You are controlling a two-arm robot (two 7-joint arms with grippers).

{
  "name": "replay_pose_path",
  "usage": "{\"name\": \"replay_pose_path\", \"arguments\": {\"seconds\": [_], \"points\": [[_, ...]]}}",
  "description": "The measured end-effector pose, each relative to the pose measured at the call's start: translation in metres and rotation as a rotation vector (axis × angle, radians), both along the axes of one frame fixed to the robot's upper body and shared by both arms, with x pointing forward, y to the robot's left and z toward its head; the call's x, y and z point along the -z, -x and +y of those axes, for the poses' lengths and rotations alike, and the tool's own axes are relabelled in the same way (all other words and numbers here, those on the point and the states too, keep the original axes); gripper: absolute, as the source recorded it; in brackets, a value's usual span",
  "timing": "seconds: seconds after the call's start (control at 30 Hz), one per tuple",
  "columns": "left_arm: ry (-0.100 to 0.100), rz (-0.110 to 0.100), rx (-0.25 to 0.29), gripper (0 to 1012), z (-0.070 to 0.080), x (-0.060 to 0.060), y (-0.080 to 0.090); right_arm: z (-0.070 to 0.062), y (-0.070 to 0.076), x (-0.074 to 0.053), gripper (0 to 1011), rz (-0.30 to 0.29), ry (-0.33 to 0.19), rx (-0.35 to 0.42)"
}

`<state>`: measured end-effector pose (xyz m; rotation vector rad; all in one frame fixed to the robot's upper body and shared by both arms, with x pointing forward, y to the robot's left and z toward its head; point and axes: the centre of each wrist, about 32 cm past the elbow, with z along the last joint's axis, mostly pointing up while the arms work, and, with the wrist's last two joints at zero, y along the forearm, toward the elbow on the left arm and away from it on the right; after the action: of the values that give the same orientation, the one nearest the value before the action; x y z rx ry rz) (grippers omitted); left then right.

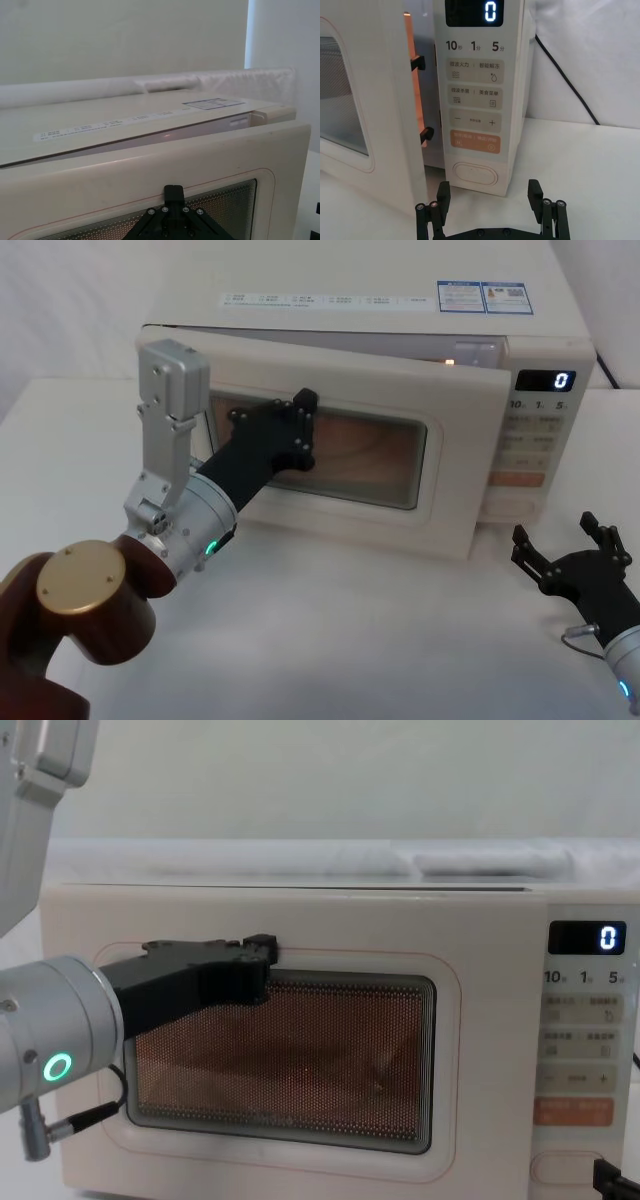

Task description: Press the button to open the microwave door with one hand; close the microwave door with the other hand.

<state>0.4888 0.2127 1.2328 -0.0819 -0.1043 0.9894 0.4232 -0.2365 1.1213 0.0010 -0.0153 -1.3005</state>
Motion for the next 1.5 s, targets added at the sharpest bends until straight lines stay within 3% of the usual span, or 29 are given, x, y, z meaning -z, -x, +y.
{"name": "replay_pose_path", "arguments": {"seconds": [0.53,1.5], "points": [[-0.003,-0.021,-0.019,0,-0.001,-0.004,-0.004,0.000,0.000,0.000,1002,0.000,0.000,0.000],[-0.036,-0.019,-0.024,0,-0.006,-0.006,-0.021,0.000,0.000,0.000,1002,0.000,0.000,0.000]]}}
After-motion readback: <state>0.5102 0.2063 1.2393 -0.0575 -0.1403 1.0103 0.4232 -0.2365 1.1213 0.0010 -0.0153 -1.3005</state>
